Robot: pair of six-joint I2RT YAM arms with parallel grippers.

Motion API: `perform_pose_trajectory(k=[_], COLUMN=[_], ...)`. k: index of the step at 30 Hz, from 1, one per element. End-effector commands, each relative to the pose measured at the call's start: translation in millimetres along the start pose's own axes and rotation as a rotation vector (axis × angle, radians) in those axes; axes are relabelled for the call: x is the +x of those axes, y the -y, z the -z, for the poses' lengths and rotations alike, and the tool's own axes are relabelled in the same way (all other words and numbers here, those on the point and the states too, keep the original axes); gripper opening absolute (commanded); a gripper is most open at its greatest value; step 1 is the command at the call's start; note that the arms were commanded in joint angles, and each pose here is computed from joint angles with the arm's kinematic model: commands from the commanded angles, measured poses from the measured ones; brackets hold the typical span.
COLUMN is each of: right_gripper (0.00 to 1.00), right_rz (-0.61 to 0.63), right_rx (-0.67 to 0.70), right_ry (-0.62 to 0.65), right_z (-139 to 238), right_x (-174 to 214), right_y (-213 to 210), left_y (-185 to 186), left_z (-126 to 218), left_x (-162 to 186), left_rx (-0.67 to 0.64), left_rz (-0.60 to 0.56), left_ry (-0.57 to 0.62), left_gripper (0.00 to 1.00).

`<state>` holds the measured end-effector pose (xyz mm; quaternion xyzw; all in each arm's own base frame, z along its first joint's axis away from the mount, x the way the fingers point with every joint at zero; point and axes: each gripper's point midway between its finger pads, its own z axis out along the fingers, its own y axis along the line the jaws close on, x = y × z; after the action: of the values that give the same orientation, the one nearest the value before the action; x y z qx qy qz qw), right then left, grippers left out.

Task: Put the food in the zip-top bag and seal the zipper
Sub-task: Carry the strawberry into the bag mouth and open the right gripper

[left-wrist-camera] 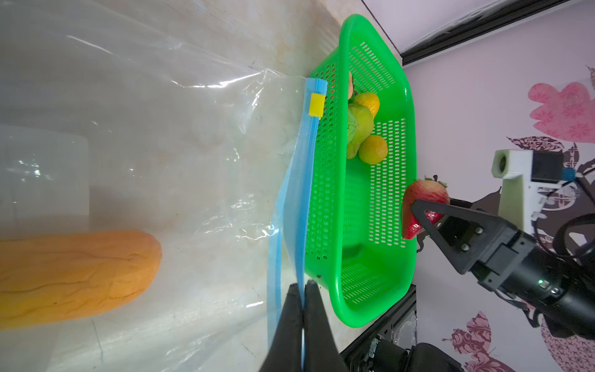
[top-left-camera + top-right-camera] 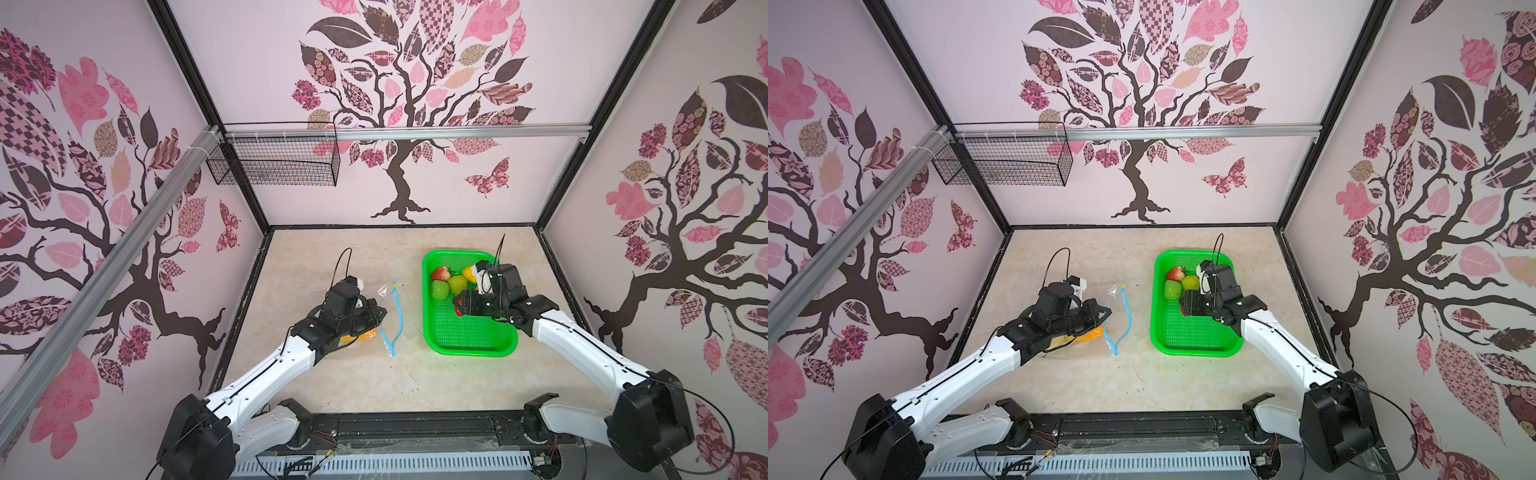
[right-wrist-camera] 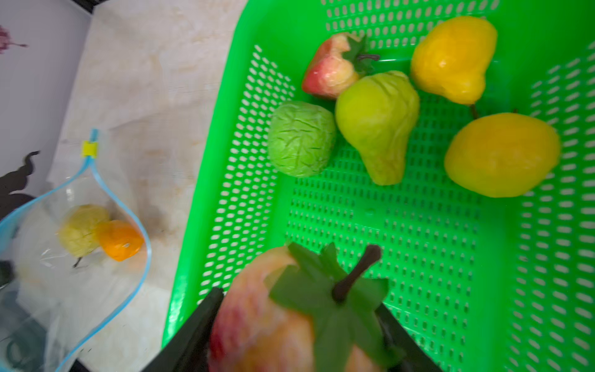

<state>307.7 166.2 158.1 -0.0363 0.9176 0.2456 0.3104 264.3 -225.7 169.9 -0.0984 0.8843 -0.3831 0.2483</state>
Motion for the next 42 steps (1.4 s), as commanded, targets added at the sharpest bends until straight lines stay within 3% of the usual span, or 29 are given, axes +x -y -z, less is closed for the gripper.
perform_pose_trajectory(k=[1, 10, 20, 33, 40, 42], right_gripper=[0.54, 0.54, 0.53, 0.54, 0.64, 0.73], right_rz=[0.042, 0.116, 0.169, 0.154, 0.158, 0.161], right_rx=[-0.197, -0.412, -0.445, -0.415, -0.326, -0.316], right_ry=[0.01, -0.038, -0.095, -0.174, -0.209, -0.207], right_z=[11, -5, -25, -78, -99, -97], right_x=[-6, 7, 26, 48, 64, 63], right_y=[-49, -115, -150, -172, -163, -162], left_y=[19, 44, 60, 75, 67, 64], left_z=[3, 7, 13, 24, 27, 29], left_x=[-6, -2, -5, -9, -15, -17], left_rx=[0.062, 0.109, 0.152, 0.199, 0.175, 0.164], left_rz=[-0.041, -0.091, -0.07, -0.054, -0.014, -0.011], left_ry=[0.004, -0.025, -0.018, 0.004, 0.056, 0.071], left_gripper=[0.0, 0.0, 0.0, 0.0, 0.0, 0.0])
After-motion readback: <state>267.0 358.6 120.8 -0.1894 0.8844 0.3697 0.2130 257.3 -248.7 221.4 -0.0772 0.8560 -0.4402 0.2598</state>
